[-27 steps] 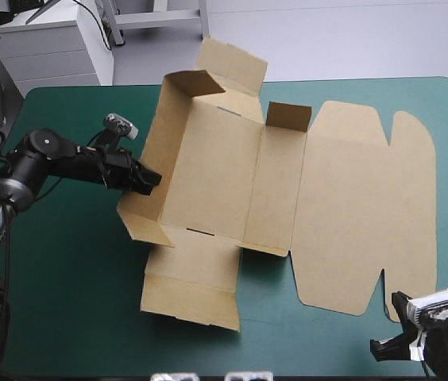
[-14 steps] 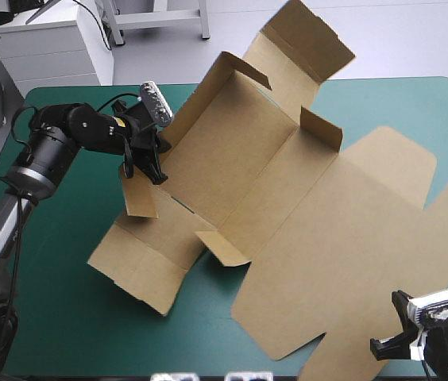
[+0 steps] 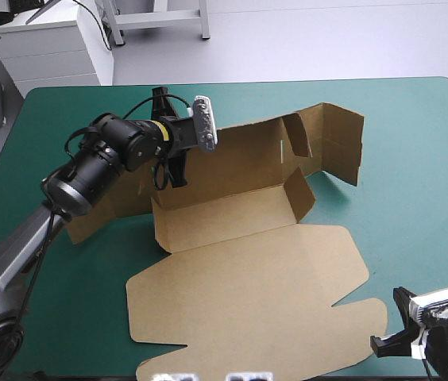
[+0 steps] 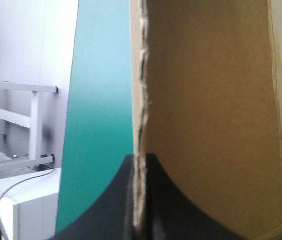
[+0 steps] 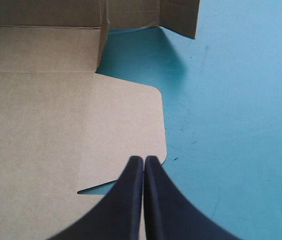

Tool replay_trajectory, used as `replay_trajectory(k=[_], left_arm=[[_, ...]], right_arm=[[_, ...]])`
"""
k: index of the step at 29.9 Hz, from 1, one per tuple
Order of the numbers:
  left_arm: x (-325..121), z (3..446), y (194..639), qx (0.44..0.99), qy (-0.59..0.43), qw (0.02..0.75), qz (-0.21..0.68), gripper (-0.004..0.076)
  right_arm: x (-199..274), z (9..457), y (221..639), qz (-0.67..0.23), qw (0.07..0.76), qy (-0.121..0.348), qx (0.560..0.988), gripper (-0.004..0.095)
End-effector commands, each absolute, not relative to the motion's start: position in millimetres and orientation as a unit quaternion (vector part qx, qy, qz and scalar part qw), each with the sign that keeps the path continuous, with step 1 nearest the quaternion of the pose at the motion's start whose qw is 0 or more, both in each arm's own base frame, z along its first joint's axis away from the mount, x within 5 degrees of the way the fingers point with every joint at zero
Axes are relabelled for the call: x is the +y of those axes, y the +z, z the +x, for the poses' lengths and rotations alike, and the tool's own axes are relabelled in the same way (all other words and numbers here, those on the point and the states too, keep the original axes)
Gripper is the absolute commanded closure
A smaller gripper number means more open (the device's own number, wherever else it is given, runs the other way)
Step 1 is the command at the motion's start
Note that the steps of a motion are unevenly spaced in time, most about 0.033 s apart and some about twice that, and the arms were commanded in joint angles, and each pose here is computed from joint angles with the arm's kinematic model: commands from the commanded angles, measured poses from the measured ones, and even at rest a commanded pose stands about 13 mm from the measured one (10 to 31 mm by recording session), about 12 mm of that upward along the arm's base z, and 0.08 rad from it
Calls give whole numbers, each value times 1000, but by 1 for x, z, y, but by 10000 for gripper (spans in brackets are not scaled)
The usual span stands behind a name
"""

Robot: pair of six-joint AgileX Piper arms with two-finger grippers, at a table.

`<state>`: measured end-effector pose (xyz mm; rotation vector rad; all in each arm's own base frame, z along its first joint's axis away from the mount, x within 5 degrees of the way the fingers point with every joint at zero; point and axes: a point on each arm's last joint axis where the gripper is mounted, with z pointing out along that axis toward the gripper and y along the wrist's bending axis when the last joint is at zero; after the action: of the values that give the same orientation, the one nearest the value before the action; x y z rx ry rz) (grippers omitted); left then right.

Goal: Fold the box

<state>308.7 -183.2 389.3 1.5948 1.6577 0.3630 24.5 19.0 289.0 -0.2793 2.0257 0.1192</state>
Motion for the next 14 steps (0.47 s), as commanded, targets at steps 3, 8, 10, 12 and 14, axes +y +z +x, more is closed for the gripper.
replay_trajectory(k=[3,8,10,12,14], left_arm=[[-196,293,418,589,207,463,630,731],[-198,295,395,580,209,453,644,731],[-199,293,387,562,213,467,648,731],[-198,288,382,546,211,487,648,731],[-196,281,381,530,209,510,645,731]], right_arm=[[18,28,301,-111,554,48,824,912],[18,28,301,-111,554,48,824,913],[18,28,301,-111,554,48,824,912],[18,28,301,-111,553,48,824,912],[18,28,301,-111,553,48,824,912]])
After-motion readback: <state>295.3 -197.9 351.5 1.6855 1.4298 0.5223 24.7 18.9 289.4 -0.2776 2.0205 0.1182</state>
